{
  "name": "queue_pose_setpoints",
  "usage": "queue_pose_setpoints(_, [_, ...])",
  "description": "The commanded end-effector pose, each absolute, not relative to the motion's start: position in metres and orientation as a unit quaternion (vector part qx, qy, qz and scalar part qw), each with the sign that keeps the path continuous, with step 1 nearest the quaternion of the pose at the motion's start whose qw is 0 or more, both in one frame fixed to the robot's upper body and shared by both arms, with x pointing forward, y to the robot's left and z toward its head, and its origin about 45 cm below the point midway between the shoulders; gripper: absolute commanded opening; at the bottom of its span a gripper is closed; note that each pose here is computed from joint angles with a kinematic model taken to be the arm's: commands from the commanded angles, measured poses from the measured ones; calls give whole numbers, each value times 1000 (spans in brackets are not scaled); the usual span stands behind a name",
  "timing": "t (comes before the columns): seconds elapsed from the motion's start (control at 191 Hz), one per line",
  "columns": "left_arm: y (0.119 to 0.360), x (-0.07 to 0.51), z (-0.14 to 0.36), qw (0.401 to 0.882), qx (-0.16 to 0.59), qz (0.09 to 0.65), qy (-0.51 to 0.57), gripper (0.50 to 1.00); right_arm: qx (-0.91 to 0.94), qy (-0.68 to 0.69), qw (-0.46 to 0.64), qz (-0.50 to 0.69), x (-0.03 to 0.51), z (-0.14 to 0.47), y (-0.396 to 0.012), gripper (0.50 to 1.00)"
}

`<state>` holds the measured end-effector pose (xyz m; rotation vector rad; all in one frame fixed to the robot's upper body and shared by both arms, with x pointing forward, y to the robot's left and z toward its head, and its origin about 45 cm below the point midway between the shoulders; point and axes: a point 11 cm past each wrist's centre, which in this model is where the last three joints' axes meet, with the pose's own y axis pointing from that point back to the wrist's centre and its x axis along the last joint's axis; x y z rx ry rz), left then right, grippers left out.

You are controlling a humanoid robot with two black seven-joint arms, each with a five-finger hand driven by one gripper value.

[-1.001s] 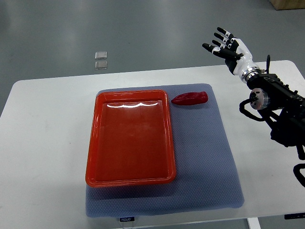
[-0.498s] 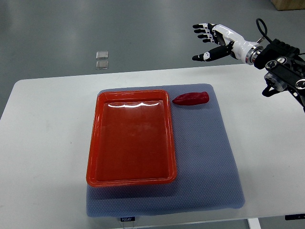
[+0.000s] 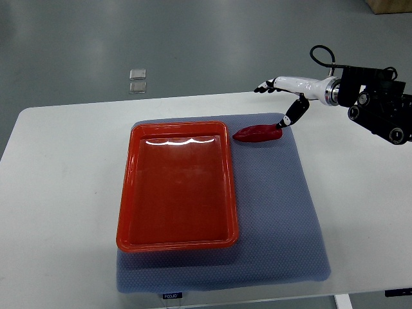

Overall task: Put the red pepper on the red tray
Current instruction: 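Swing the open right hand over toward the red pepper, then lower the right hand onto the red pepper and close fingers around it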

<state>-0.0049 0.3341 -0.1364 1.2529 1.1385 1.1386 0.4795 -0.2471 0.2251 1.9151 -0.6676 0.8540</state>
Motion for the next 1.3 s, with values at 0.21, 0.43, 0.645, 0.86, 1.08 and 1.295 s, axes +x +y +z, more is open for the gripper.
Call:
queue_pose_setpoints(0.21, [334,-5,-136,523,523,476,476,1000,756,-259,496,341,477,207,-239,901])
queue_pose_setpoints(0.43, [334,-5,-136,523,523,476,476,1000,764,-250,483,347,475,198,-214,885])
queue_pose_setpoints(0.645, [334,-5,-136,523,523,476,476,1000,753,-265,498,340,483,189,-215,885])
queue_pose_setpoints(0.86, [334,-5,-136,523,523,476,476,1000,750,-264,505,336,482,184,-216,870])
queue_pose_setpoints(1.08, [335,-5,-136,522,524,476,476,1000,750,-254,506,343,480,179,-210,793])
queue_pose_setpoints(1.295, [335,-4,-136,523,523,477,475,1000,749,-254,506,344,479,178,-210,680])
